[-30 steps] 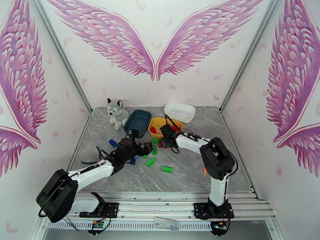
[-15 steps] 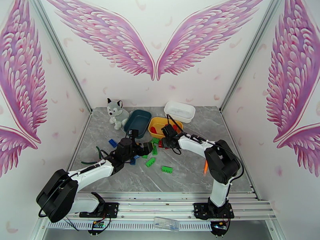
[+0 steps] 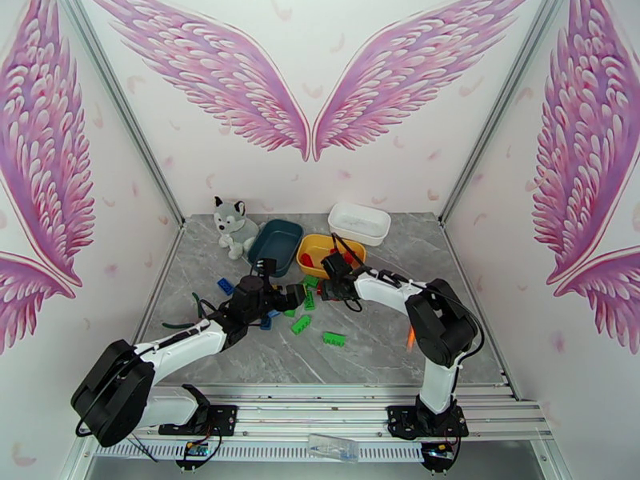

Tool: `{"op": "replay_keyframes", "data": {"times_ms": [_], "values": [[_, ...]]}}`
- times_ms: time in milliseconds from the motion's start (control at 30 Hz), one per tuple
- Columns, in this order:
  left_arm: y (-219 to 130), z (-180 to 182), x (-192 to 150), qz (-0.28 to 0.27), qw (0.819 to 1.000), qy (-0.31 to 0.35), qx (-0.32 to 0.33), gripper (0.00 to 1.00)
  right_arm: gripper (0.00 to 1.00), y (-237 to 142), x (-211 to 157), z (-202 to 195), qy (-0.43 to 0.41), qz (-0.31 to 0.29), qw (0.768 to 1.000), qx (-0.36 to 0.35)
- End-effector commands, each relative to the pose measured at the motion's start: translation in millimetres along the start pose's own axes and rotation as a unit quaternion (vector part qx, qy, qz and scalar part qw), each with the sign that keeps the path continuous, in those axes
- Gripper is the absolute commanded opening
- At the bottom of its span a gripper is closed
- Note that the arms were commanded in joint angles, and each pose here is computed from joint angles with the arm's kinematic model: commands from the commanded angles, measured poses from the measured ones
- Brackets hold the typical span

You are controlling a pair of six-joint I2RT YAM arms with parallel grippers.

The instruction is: Sort the legos into containers by color

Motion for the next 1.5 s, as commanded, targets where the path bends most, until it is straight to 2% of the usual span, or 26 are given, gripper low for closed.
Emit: {"op": "replay_keyframes", "data": {"times_ms": [0, 333, 467, 533, 667, 867, 1000, 1133, 1267, 1467], "values": [[-4.6, -5.0, 8.1, -0.01, 1.0, 0.004, -0.002, 0.99, 0.72, 5.8, 2.2, 3.5, -0.01, 0.006, 1.0, -0.006], [-3.0, -4.2, 7.3, -0.008, 1.0, 0.004, -0.001, 0.99, 0.68, 17.5, 9.8, 10.7, -0.015, 0.004, 1.0, 0.003], [-1.7, -3.3, 6.7, -0.007, 1.0, 0.004, 0.0, 0.99, 0.61, 21.2, 11.7, 10.0, -0.015, 0.006, 1.0, -0.005], [-1.6, -3.1, 6.7, -0.007, 1.0, 0.004, 0.0, 0.99, 0.53, 21.0, 11.0, 9.1, -0.013, 0.008, 1.0, -0.009], [-1.6, -3.5, 6.5, -0.006, 1.0, 0.004, -0.001, 0.99, 0.43, 7.5, 9.4, 7.0, -0.004, 0.0, 1.0, -0.005], [-0.2, -10.1, 7.5, -0.002, 1.0, 0.01, -0.016, 0.99, 0.41, -34.6, 11.1, 1.3, 0.008, -0.037, 0.999, 0.016], [5.7, -18.7, 5.3, 0.013, 0.999, 0.014, -0.04, 0.99, 0.41, -65.7, 30.0, -8.9, 0.007, -0.082, 0.997, -0.003], [18.3, -24.1, -2.3, 0.04, 0.997, 0.006, -0.061, 0.99, 0.41, -78.0, 53.5, -10.2, 0.01, -0.103, 0.995, -0.015], [24.4, -21.4, -7.3, 0.051, 0.997, -0.001, -0.063, 0.99, 0.41, -74.8, 82.0, -3.1, 0.016, -0.117, 0.993, -0.02], [17.5, -22.1, -3.8, 0.04, 0.997, 0.005, -0.059, 0.99, 0.41, -50.6, 127.2, 2.4, 0.013, -0.117, 0.991, -0.056]]}}
Point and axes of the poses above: each hand's point on the last joint's axis, 136 mm out from that joint toward the fingers, its own y axis out along the fingers, its own z axis along the line the jaws close on, x = y × z, the point moved 2 cm from there along -y, back along the fingers, and after that the axes turned 7 degrees about -y, right-handed, at the moved point
